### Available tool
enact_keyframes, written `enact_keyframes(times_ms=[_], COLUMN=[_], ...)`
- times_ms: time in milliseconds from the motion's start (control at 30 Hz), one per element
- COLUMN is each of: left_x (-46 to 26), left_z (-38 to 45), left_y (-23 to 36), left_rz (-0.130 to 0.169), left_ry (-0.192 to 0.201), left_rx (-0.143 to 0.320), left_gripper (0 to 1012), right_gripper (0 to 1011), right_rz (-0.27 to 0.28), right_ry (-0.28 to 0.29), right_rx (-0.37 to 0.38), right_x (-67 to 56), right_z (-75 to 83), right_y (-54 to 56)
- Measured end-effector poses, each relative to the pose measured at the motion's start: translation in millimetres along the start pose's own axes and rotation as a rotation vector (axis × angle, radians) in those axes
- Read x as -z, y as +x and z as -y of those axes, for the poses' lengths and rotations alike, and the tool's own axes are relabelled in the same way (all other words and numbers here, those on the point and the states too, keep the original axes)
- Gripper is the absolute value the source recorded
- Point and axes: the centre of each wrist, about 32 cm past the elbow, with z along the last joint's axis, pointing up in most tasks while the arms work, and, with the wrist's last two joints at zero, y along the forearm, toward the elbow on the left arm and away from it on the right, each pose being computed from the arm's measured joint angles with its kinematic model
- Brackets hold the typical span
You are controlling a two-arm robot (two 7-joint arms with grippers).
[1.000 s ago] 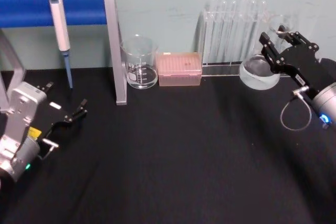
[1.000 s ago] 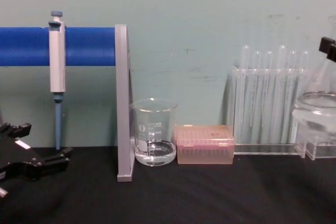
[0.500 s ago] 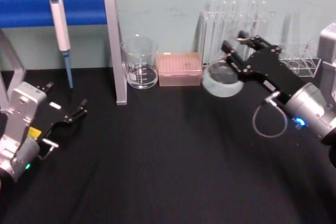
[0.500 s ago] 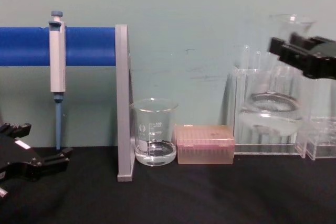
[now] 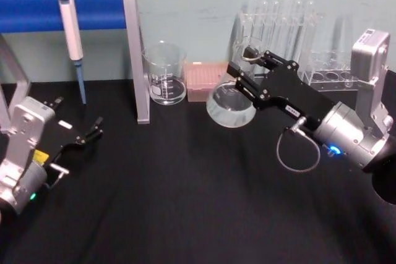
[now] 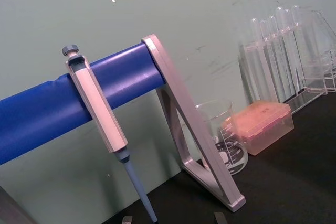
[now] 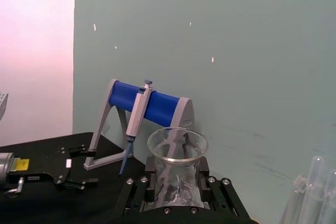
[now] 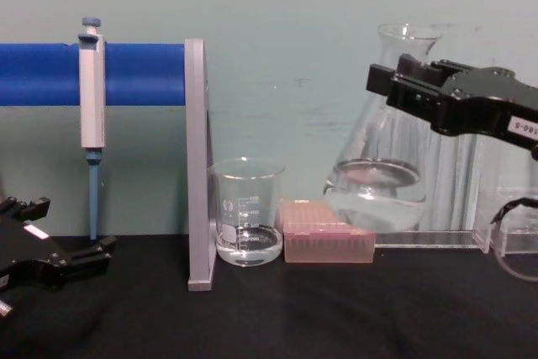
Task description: Grasp the erlenmeyer flask with one hand, shake it three times, then place it back.
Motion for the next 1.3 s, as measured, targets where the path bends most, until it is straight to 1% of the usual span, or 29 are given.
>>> enact_keyframes(times_ms=[333, 500, 867, 1000, 1300], left_x=[0.0, 0.0, 0.0, 0.0, 0.0], left_z=[0.0, 0.0, 0.0, 0.0, 0.0], left_y=[0.0, 0.0, 0.0, 0.0, 0.0], left_rz=[0.0, 0.0, 0.0, 0.0, 0.0], left_ry=[0.0, 0.0, 0.0, 0.0, 0.0], left_rx=[0.0, 0.0, 0.0, 0.0, 0.0], left_gripper=[1001, 1001, 1001, 1001, 1001], right_gripper=[456, 456, 456, 456, 456], right_rz=[-0.004, -0.014, -0.032, -0.036, -0.041], right_ry=[-0.001, 0.002, -0.019, -0.029, -0.068], right_rx=[-0.024, -0.047, -0.092, -0.116, -0.168], right_x=[1.9, 5.4, 20.4, 28.3, 43.0], right_z=[-1.5, -2.0, 0.9, 2.5, 8.4], right_y=[1.9, 4.6, 12.0, 14.7, 18.2])
